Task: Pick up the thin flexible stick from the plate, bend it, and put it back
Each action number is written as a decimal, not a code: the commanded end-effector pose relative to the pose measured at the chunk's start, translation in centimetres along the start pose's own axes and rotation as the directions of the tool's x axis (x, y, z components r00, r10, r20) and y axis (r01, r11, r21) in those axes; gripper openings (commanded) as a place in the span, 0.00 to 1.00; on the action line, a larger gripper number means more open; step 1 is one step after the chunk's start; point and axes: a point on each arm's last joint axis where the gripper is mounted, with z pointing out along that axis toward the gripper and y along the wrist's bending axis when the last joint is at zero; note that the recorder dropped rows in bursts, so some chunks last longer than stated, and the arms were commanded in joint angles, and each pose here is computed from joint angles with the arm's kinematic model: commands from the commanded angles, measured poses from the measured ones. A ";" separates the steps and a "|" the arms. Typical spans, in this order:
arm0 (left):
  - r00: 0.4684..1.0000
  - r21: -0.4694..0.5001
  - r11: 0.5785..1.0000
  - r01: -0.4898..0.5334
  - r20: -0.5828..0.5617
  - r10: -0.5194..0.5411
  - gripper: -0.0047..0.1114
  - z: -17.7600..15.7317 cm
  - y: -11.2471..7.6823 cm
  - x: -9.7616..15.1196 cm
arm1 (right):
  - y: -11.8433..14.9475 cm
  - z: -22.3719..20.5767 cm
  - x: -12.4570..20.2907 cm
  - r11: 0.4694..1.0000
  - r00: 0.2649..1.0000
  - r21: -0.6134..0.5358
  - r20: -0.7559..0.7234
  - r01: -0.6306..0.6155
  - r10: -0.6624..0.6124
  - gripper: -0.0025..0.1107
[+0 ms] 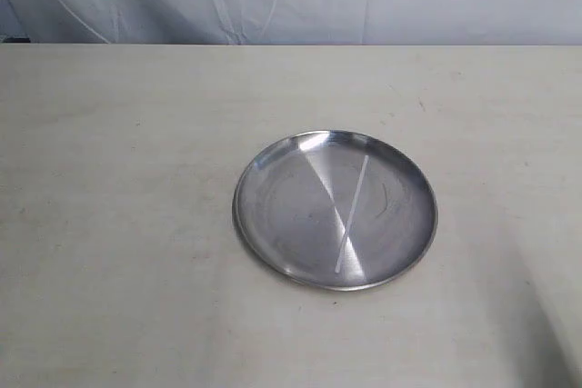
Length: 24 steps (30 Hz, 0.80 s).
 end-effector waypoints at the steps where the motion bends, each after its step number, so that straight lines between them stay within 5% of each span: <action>1: 1.000 0.004 1.000 0.001 0.014 -0.001 0.04 0.0 0.0 0.0 | -0.1 0.0 -0.1 0.999 0.999 0.008 0.029 0.037 -0.037 0.03; 4: 1.000 0.004 1.000 0.001 0.014 -0.001 0.04 0.0 0.0 0.0 | 0.0 -0.1 -0.9 1.000 0.993 0.002 0.114 0.023 -0.024 0.03; 6: 1.000 0.004 1.000 0.001 0.014 -0.001 0.04 0.0 0.0 0.0 | 0.1 -0.4 -2.6 0.977 0.931 -0.072 0.295 -0.202 0.214 0.03; 7: 1.000 0.004 1.000 0.001 0.014 -0.001 0.04 0.0 0.0 0.0 | -0.2 -0.8 -3.6 0.921 0.839 -0.139 0.381 -0.363 0.388 0.03; 8: 1.000 0.004 1.000 0.001 0.014 -0.001 0.04 0.0 0.0 0.0 | -0.8 -1.1 -4.2 0.766 0.649 -0.250 0.415 -0.592 0.637 0.03; 9: 1.000 0.004 1.000 0.001 0.014 -0.001 0.04 0.0 0.0 0.0 | -1.2 -1.3 -4.4 0.610 0.480 -0.329 0.398 -0.721 0.782 0.03; 10: 1.000 0.004 1.000 0.001 0.014 -0.001 0.04 0.0 0.0 0.0 | -1.3 -1.4 -4.5 0.511 0.378 -0.374 0.375 -0.774 0.847 0.03; 13: 1.000 0.004 1.000 0.001 0.014 -0.001 0.04 0.0 0.0 0.0 | -0.9 -1.4 -4.8 0.420 0.320 -0.421 0.289 -0.804 0.902 0.03; 18: 1.000 0.004 1.000 0.001 0.014 -0.001 0.04 0.0 0.0 0.0 | -0.6 -2.3 -7.7 0.558 0.449 -0.443 0.333 -0.702 0.829 0.02; 20: 1.000 0.004 1.000 0.001 0.014 -0.001 0.04 0.0 0.0 0.0 | -0.5 -1.8 -8.5 0.576 0.528 -0.323 0.231 -0.751 0.817 0.01; 24: 1.000 0.004 1.000 0.001 0.014 -0.001 0.04 0.0 0.0 0.0 | -0.6 0.5 -11.2 0.789 0.789 -0.023 -0.037 -0.615 0.614 0.01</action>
